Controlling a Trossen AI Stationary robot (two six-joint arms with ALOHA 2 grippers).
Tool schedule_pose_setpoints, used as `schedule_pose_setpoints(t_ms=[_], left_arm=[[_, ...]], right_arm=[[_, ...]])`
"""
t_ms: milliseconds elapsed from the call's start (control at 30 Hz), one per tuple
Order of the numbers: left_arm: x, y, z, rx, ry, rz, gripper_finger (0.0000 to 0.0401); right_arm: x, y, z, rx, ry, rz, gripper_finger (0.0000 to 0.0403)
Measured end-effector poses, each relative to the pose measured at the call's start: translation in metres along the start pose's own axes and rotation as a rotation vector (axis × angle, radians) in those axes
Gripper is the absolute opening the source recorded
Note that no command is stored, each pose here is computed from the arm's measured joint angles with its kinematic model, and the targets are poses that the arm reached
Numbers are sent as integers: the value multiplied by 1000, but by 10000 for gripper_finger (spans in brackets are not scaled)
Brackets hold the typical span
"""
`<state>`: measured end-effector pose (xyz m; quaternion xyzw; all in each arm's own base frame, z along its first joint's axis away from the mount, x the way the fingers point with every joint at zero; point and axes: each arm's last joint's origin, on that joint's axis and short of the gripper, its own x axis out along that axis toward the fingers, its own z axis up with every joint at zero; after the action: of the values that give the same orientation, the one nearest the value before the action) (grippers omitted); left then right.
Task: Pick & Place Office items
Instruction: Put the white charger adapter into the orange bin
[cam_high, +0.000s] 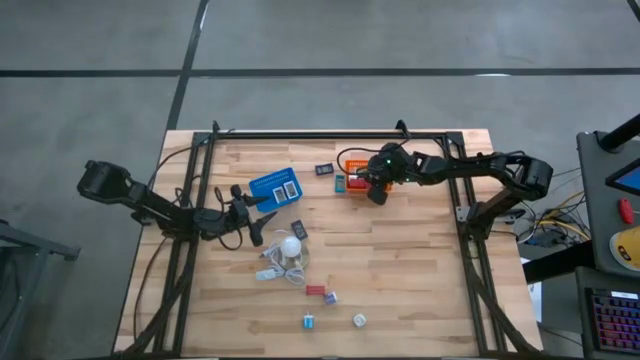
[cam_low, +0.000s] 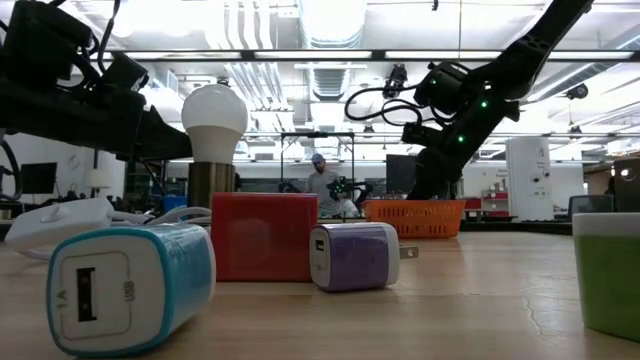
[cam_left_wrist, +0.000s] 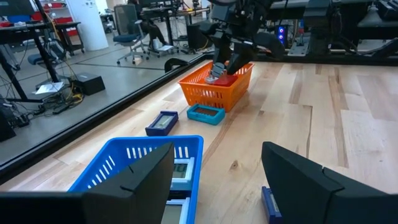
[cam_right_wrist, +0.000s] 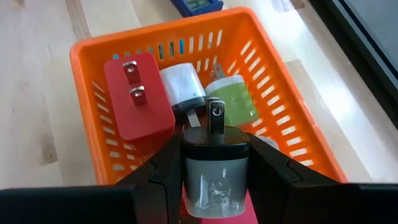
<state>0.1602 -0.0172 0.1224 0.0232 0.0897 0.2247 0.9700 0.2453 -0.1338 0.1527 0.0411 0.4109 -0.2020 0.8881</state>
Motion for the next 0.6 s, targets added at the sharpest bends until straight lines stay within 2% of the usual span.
schedule_pose_setpoints(t_ms=[467,600], left_arm=[[0,0,0,0,0,0,248],[0,0,0,0,0,0,248]], right_arm=[[0,0,-2,12,19,-11,126],[0,-1,-2,26,23,-44,191]])
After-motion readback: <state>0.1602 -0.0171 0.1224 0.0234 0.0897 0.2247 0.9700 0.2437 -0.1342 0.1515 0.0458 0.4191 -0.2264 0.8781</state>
